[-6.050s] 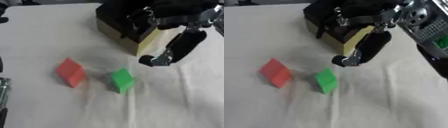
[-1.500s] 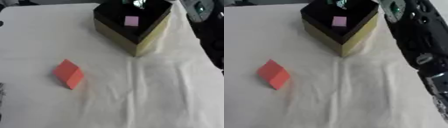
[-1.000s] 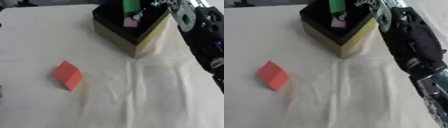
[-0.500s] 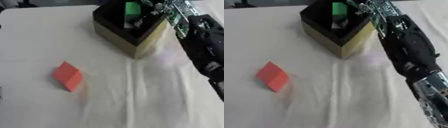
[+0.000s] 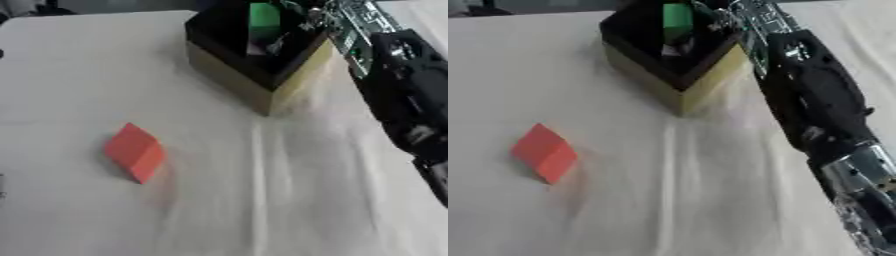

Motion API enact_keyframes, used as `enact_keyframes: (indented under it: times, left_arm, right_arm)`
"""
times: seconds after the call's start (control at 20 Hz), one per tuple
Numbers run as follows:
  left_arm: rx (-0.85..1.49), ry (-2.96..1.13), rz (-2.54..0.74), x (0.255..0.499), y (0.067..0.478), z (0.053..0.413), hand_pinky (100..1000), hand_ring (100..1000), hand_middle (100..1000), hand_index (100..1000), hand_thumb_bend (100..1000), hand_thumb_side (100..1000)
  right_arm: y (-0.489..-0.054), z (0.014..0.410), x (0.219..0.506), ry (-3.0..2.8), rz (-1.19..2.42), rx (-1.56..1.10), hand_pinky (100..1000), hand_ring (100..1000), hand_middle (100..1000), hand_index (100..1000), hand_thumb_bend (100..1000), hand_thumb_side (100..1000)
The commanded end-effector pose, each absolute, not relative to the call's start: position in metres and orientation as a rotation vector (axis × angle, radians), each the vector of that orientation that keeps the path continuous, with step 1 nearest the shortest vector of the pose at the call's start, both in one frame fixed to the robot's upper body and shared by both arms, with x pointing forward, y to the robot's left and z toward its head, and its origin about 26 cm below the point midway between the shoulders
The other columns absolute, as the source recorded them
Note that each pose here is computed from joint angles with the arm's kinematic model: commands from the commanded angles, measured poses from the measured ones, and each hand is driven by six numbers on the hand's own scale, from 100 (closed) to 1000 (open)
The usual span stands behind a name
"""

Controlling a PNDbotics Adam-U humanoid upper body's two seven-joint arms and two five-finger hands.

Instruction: Pick up objects on the table and place them in the box.

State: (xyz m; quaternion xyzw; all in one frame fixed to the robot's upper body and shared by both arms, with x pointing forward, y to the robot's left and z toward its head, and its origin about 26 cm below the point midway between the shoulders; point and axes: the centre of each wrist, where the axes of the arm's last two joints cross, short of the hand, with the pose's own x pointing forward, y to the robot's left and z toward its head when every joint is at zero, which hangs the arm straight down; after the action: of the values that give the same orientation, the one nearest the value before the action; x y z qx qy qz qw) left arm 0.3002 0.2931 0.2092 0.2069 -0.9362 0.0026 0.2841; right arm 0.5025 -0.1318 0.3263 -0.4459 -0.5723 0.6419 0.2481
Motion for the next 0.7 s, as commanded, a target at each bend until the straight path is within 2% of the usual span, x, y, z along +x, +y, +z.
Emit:
enact_keyframes:
  times: [0.05, 0.7]
  left_arm:
    - [0.565, -2.532, -0.007, 0.297, 0.295, 0.217, 683, 718, 722, 666, 100, 895]
    - [0.57, -2.56, -0.068, 0.299, 0.295, 0.229, 685, 721, 725, 671, 100, 891]
  right_arm:
    - [-0.131, 0.351, 0.495, -1.634, 1.708, -1.238, 852, 935, 840, 900, 381, 482]
    - [-0.148, 0.4, 0.464, -1.823, 1.604, -1.215, 854, 927, 844, 901, 324, 485]
